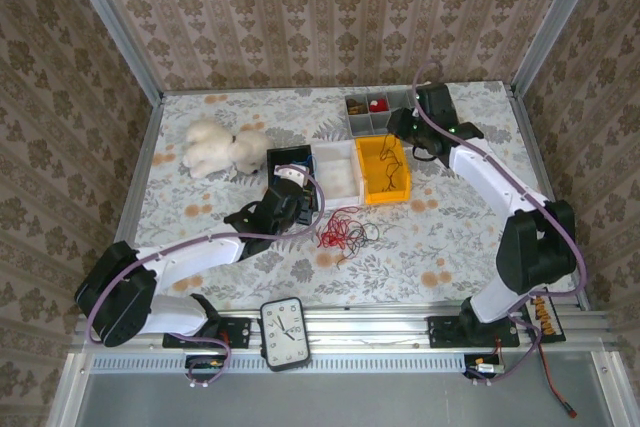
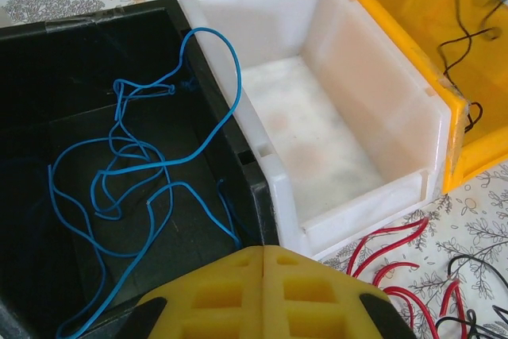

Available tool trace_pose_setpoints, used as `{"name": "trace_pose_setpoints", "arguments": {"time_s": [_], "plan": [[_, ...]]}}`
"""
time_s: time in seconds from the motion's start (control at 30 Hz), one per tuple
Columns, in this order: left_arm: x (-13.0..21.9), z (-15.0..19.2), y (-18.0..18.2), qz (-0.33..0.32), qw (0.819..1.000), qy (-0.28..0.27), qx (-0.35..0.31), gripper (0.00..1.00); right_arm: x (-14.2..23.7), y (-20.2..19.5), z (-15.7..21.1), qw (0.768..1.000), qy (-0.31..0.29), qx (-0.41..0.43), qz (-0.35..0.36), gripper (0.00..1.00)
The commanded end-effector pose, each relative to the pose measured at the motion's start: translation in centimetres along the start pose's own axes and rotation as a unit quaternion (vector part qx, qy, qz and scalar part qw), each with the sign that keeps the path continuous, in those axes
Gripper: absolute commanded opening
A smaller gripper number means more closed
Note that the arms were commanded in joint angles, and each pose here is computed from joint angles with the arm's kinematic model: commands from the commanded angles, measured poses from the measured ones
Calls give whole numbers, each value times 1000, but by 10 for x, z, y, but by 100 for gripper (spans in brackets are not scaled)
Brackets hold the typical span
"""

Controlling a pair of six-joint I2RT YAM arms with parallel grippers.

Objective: Untangle the cables

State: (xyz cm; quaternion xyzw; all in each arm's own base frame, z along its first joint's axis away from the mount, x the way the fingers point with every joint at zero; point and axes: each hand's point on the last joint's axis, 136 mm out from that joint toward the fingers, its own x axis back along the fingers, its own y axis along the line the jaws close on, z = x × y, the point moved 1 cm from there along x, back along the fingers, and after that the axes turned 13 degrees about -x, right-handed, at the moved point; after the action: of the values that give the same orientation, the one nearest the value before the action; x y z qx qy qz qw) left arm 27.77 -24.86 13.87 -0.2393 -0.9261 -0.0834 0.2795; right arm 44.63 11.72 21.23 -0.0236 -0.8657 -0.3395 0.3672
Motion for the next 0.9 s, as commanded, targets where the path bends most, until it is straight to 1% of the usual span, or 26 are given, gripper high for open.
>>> {"name": "trace_pose_setpoints", "arguments": {"time_s": [0.0,0.13,0.23,0.37,0.5,0.6,0.7,0.87], "plan": [[-4,-7,4,-14,1000,5,12,0,4,-13,12,999,9,16,33,51],[-6,-5,8,-26,999,16,19,0,14,-22,26,999,13,12,38,53],[-8,-2,14,-41,998,27,28,0,21,-25,51,999,29,26,38,52],[-9,3,23,-59,997,42,42,0,25,-23,117,991,94,93,17,53],[-11,9,32,-75,994,56,61,0,26,-32,190,973,169,158,20,53],[-13,11,36,-79,993,64,68,0,28,-37,225,960,199,192,36,53],[-13,11,35,-76,993,64,67,0,24,-44,243,955,214,195,57,53],[-13,10,34,-74,993,63,66,0,17,-57,248,946,223,213,98,53]]}}
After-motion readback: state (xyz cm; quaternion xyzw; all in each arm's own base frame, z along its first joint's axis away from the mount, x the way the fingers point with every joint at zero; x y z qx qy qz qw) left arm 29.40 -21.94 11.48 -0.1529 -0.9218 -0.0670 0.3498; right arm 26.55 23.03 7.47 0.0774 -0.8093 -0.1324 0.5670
